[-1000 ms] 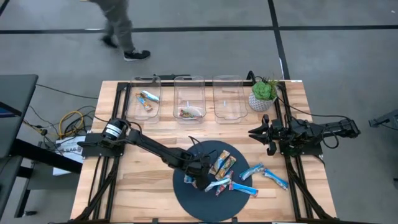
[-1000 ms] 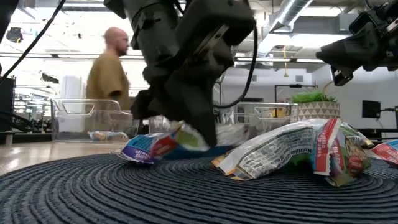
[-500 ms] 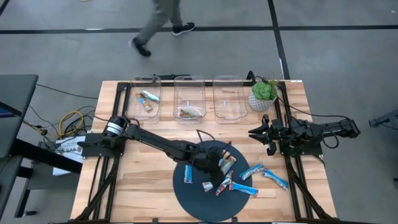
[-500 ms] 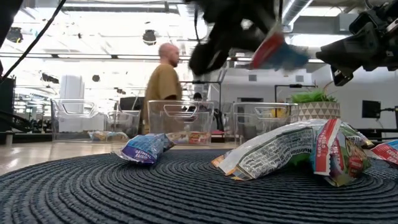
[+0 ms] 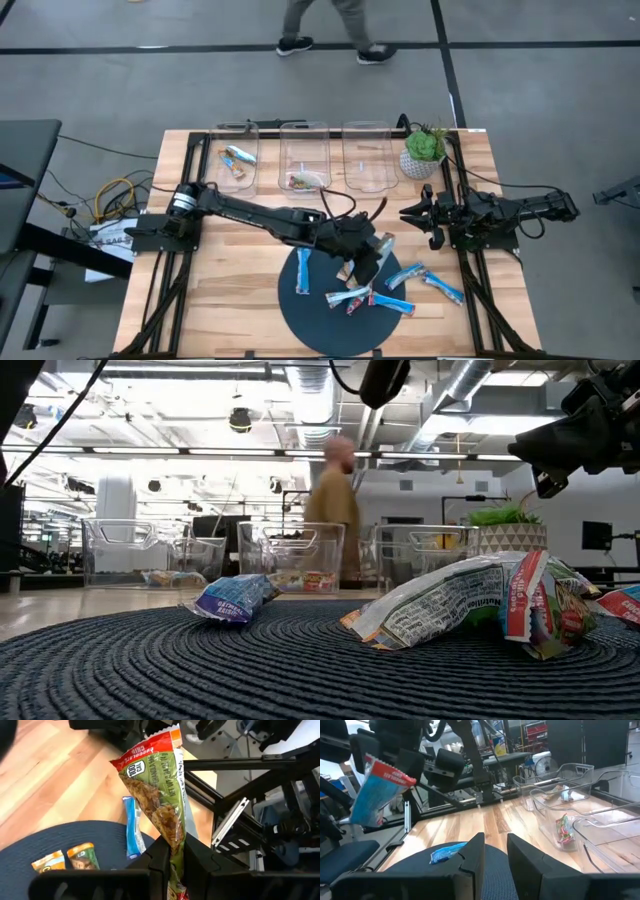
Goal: Pick and place Granola Bars by type
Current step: Put the red granola bar into the middle transparent bin
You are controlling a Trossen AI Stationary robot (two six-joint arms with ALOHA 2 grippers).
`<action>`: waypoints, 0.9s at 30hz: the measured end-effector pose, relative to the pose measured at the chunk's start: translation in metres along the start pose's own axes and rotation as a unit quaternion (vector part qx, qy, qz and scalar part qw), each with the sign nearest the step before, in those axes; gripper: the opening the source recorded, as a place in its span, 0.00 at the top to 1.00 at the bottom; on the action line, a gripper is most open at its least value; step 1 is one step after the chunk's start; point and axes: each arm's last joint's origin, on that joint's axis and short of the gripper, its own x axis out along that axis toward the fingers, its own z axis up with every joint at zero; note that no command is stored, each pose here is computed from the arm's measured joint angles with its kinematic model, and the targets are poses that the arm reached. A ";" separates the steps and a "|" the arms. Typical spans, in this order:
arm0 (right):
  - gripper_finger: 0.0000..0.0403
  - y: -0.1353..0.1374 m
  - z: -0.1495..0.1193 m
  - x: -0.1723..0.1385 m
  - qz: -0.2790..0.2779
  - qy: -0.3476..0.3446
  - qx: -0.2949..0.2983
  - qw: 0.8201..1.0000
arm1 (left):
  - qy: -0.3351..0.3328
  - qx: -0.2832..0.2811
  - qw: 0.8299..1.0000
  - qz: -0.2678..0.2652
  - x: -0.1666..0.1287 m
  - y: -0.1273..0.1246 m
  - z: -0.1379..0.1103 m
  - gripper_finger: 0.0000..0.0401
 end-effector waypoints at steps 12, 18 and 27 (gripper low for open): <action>0.81 0.000 0.000 0.000 0.000 0.000 0.000 1.000 | 0.014 0.006 0.999 0.028 0.000 0.028 0.018 0.92; 0.81 0.000 0.000 0.000 0.000 0.000 0.000 1.000 | 0.015 0.021 0.997 0.074 -0.014 0.065 0.048 0.92; 0.81 0.000 0.000 0.000 0.000 0.000 0.000 1.000 | 0.029 0.074 0.984 0.162 -0.050 0.133 0.092 0.92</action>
